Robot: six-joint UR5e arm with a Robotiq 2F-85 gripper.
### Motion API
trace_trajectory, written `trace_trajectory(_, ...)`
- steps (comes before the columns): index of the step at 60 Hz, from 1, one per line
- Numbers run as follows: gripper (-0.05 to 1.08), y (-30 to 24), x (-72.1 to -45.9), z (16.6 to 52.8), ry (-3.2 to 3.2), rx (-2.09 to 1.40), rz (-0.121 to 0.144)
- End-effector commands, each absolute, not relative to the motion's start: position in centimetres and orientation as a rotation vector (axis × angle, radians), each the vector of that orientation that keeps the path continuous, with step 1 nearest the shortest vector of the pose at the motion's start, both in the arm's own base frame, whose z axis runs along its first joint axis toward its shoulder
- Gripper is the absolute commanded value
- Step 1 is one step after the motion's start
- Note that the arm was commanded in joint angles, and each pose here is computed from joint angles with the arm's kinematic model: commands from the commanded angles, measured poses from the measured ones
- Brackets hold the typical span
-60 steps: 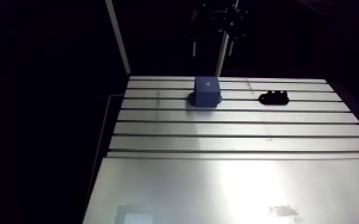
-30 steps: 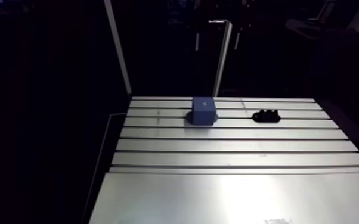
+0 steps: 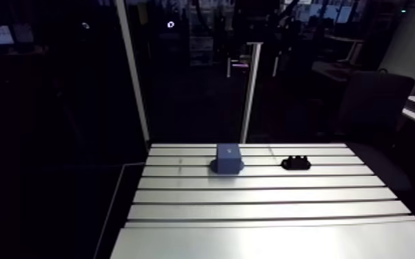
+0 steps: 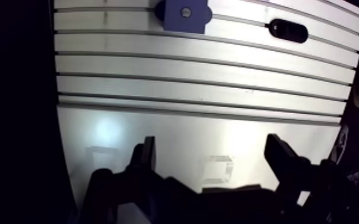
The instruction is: Pick up the M10 bolt and insert it into the hex recess until seated.
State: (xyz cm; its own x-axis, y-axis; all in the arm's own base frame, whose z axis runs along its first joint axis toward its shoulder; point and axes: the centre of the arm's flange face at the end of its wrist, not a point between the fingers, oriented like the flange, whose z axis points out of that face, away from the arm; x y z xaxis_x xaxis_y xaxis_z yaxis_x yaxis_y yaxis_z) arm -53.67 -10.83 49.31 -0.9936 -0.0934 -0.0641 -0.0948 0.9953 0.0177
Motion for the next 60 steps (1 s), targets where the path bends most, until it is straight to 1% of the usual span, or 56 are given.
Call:
trace_trajectory(1,0.01,-8.8,-52.6,51.0,3.102,-0.082,0.031)
trace_trajectory(10,0.01,-7.1,-53.0,51.2,3.108,-0.026,0.024)
trace_trajectory(28,0.01,-7.2,-53.3,51.6,3.118,-0.025,0.018)
trace_trajectory(43,0.01,-7.6,-53.4,51.0,3.106,-0.023,0.01)
trace_trajectory(60,0.01,-7.5,-53.5,50.9,3.107,-0.021,0.011)
